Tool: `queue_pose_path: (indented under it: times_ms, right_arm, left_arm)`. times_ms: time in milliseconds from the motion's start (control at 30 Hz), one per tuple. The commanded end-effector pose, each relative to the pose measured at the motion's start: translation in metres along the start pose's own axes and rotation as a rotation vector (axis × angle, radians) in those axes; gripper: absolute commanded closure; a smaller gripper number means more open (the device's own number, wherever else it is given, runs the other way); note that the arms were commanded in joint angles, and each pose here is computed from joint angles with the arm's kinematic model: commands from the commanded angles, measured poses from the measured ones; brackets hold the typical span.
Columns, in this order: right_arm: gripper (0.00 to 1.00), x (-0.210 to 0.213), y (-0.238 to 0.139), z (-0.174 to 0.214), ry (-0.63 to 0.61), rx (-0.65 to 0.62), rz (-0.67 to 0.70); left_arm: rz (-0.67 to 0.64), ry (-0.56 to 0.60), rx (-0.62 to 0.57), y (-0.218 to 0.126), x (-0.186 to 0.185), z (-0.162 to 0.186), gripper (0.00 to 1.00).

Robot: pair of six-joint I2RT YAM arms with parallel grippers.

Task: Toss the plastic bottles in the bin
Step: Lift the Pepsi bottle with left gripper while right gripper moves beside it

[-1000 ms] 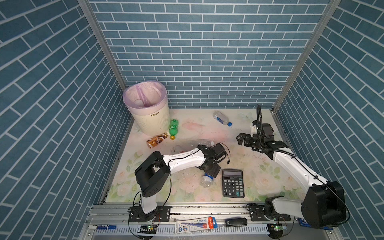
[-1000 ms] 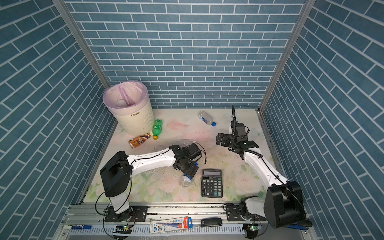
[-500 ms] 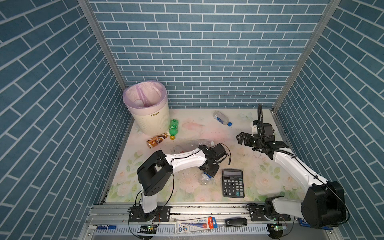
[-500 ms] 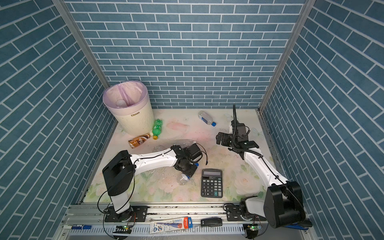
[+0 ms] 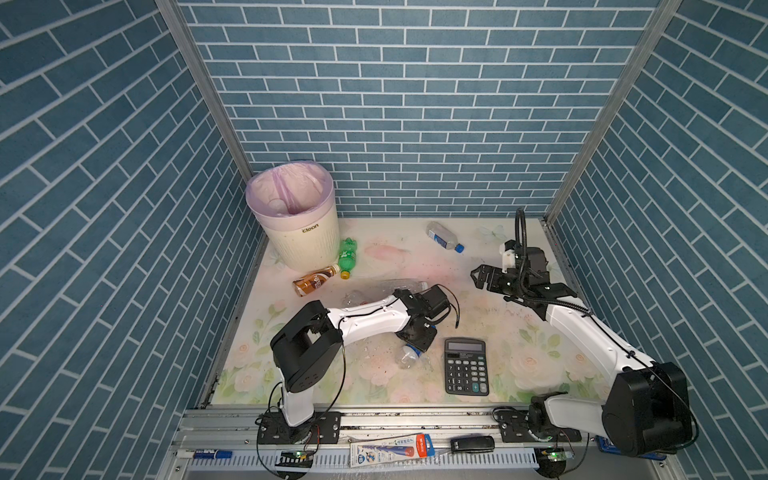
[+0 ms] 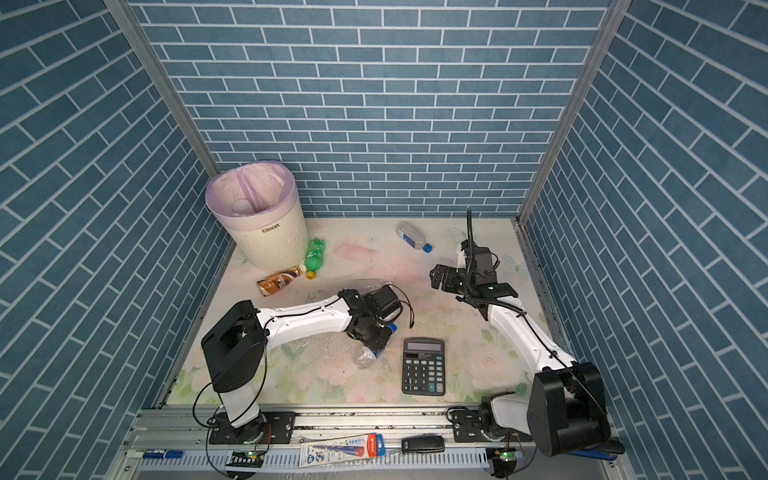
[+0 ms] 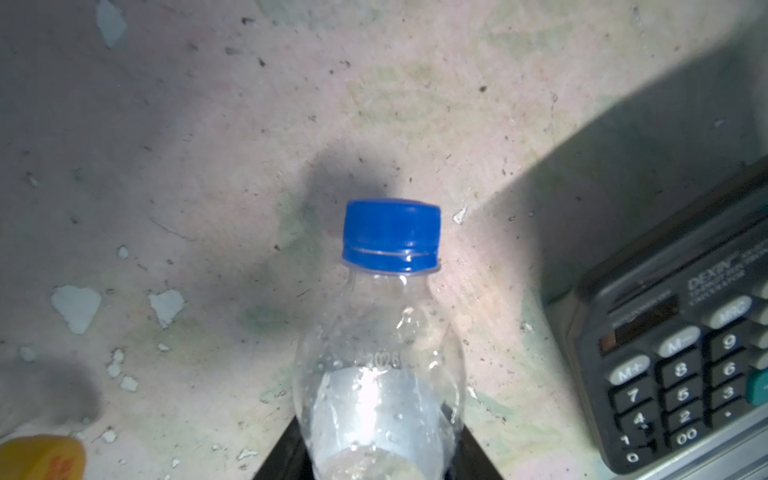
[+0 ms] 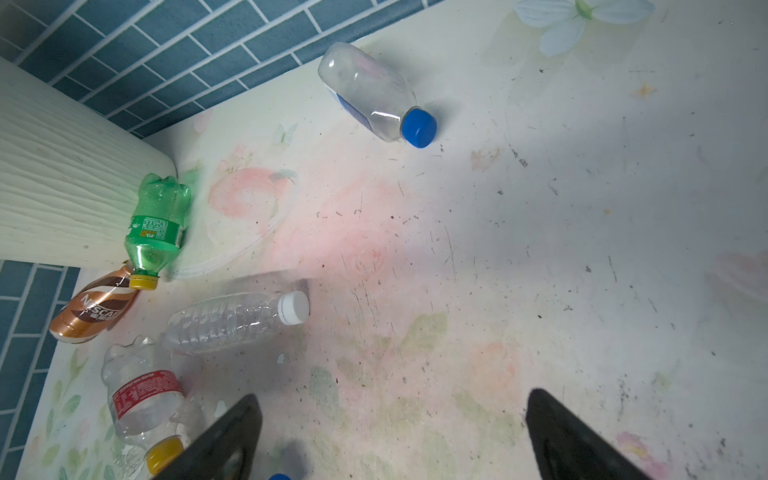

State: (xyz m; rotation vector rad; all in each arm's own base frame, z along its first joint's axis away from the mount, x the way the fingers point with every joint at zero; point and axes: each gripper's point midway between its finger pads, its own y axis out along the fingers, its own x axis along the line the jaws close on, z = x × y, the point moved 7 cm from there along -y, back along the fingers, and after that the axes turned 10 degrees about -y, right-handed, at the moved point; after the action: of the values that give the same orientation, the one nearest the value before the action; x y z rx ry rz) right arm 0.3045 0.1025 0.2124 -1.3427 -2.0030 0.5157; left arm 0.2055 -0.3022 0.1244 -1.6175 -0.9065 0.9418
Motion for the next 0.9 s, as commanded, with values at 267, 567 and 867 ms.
queue_pose_path:
  times_ms: [267, 567, 867]
  right_arm:
    - [0.01, 0.024, -0.026, -0.012, -0.048, -0.183, -0.198]
    - [0.01, 0.056, -0.041, -0.011, -0.126, -0.283, -0.368]
    - [0.01, 0.115, -0.048, 0.001, -0.299, -0.314, -0.532]
  left_arm:
    - [0.094, -0.080, -0.208, -0.071, 0.024, -0.046, 0.52]
    - [0.219, -0.225, -0.382, -0.120, 0.052, -0.095, 0.54]
    - [0.274, -0.294, -0.502, -0.162, 0.076, -0.126, 0.53]
